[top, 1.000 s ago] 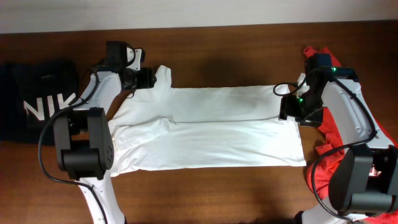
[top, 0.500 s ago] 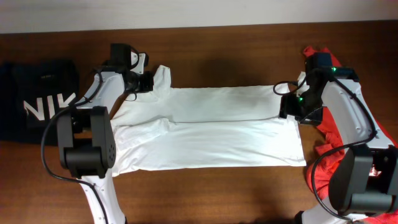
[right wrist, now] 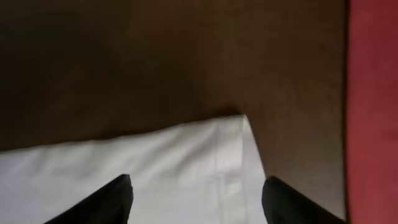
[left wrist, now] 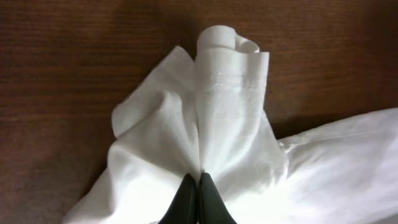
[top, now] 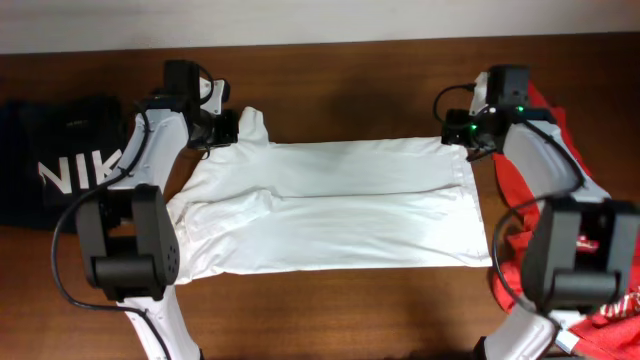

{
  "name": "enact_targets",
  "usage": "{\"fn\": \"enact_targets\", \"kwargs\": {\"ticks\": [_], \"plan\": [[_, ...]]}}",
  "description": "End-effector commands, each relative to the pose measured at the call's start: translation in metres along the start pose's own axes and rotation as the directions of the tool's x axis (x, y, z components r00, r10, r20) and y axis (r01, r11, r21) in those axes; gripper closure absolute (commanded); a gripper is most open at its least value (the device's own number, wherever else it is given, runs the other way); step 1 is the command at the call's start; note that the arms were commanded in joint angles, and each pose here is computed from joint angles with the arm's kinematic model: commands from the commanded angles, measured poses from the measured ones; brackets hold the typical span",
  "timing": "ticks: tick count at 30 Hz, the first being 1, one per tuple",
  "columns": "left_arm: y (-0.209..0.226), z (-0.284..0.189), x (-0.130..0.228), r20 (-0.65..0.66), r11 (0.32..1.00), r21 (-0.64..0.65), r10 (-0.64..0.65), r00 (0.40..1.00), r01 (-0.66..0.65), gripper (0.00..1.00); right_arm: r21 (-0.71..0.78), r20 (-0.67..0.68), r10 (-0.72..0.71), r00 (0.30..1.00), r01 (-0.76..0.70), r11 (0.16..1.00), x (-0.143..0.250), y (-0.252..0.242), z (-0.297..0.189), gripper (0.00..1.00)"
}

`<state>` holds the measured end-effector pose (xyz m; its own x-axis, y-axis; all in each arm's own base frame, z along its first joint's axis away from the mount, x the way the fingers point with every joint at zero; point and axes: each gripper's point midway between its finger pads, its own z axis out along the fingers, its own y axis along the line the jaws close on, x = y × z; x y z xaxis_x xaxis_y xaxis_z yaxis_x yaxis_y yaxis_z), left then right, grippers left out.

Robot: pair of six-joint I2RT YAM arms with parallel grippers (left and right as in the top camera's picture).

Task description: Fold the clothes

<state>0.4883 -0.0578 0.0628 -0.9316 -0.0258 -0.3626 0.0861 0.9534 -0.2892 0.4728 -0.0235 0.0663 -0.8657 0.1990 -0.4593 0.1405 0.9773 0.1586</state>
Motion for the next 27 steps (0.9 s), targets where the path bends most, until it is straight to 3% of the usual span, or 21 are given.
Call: {"fn": "enact_targets", "kwargs": {"ticks": [1, 7, 10, 11, 12, 17, 21, 27], "plan": [[-0.002, -0.012, -0.005, 0.015, 1.000, -0.002, 0.009, 1.000, -0.009, 1.00, 0.065, 0.018, -0.003, 1.000, 0.002, 0.998, -0.004, -0.018, 0.033, 0.30], [-0.001, -0.012, -0.002, 0.003, 1.000, -0.005, 0.005, 1.000, -0.005, 0.99, 0.109, 0.025, 0.005, 1.000, -0.008, 0.994, 0.002, -0.031, 0.073, 0.41], [0.000, -0.012, -0.001, -0.001, 1.000, -0.013, 0.004, 1.000, -0.004, 0.99, 0.108, 0.016, 0.017, 1.000, -0.019, 0.994, 0.005, -0.032, 0.076, 0.75], [0.000, -0.012, -0.001, -0.004, 1.000, -0.013, 0.003, 1.000, -0.003, 0.99, 0.109, 0.012, 0.021, 1.000, -0.022, 0.994, 0.006, -0.032, 0.076, 0.93], [0.000, -0.012, 0.000, -0.008, 1.000, -0.013, 0.001, 1.000, -0.002, 0.99, 0.111, 0.003, 0.036, 0.999, -0.036, 0.993, 0.007, -0.032, 0.074, 0.96], [0.001, -0.021, 0.005, -0.024, 1.000, -0.013, -0.011, 1.000, 0.011, 0.99, 0.145, -0.065, 0.044, 0.997, -0.034, 0.989, -0.009, -0.030, 0.031, 0.96], [-0.004, -0.059, 0.003, 0.006, 1.000, -0.017, -0.015, 1.000, 0.015, 1.00, 0.153, -0.126, 0.053, 0.991, -0.033, 0.988, -0.027, -0.020, -0.029, 0.96], [-0.015, -0.095, 0.069, -0.226, 0.996, -0.032, -0.090, 0.970, 0.085, 0.99, 0.203, -0.412, 0.113, 0.904, -0.031, 0.979, 0.035, -0.029, -0.071, 0.96]]}}
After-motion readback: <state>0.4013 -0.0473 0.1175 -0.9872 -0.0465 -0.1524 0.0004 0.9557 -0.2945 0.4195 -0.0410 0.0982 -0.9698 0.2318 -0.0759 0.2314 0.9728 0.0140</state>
